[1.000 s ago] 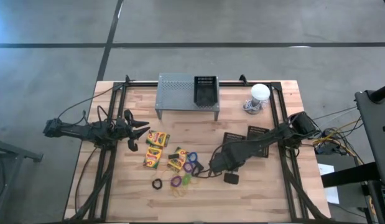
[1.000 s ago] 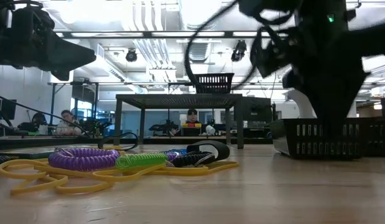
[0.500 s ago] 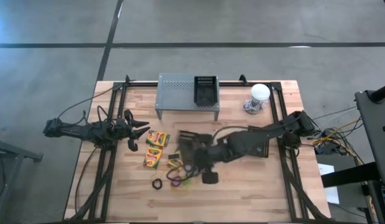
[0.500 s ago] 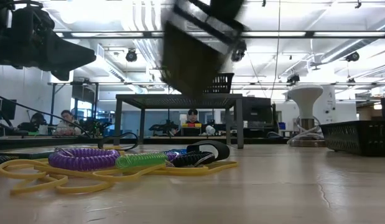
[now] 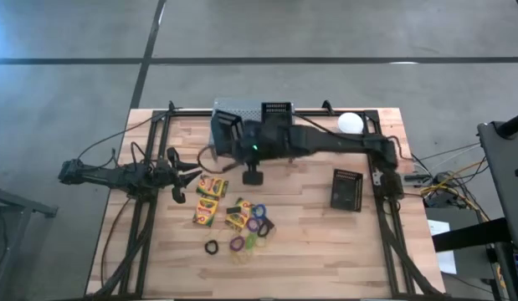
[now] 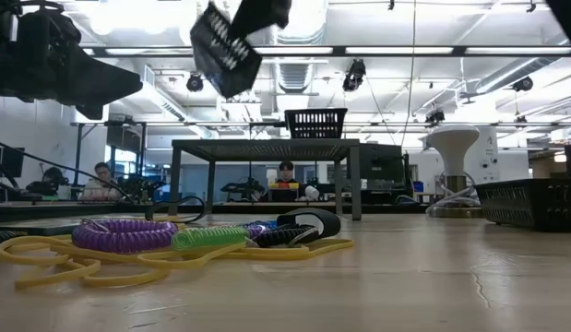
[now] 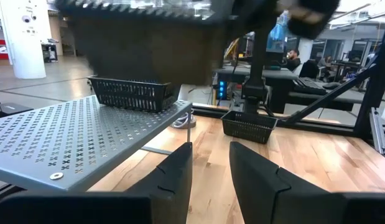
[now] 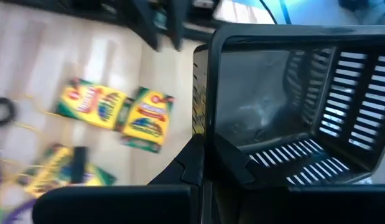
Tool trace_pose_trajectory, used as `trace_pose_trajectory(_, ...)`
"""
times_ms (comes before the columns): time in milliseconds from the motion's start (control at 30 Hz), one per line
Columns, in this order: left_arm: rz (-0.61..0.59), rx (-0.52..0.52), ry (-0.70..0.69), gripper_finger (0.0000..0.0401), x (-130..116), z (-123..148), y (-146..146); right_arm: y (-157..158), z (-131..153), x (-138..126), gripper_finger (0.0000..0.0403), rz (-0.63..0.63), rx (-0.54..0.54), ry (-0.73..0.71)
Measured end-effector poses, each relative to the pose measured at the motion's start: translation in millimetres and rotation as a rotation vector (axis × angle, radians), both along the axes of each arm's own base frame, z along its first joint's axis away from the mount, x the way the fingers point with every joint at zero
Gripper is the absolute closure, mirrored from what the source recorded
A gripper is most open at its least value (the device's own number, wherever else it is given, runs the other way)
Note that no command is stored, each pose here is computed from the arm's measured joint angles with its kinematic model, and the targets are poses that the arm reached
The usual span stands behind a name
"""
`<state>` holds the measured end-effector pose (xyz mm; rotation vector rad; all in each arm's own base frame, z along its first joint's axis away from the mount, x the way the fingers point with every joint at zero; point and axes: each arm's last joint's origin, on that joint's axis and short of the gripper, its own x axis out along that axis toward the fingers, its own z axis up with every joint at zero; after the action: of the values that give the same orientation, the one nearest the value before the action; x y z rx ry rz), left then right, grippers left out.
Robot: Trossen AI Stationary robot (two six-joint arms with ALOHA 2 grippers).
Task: Pick & Place Office Desk Supplies
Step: Put the left black bin on the shelf
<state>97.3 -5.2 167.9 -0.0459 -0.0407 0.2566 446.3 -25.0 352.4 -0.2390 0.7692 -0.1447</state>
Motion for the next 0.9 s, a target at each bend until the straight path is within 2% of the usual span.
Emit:
trace_pose_trajectory(167,0.0,0.0,0.0,0.0288,0,0,0,-33,-10,11,0.039,-0.076,-0.029,0.083)
trace_pose_trajectory(367,0.0,0.0,0.0,0.0288,0,0,0,-50,-31,22,0.039,-0.13,-0.055,0.204)
trace_pose_trajectory(600,0.0,0.0,0.0,0.0288,0,0,0,-58,-44,24,0.039,-0.205,-0.131,0.286)
trace_pose_trajectory(900,0.0,0.0,0.0,0.0288,0,0,0,-57,-41,21,0.0389,-0.21,-0.13,0.283)
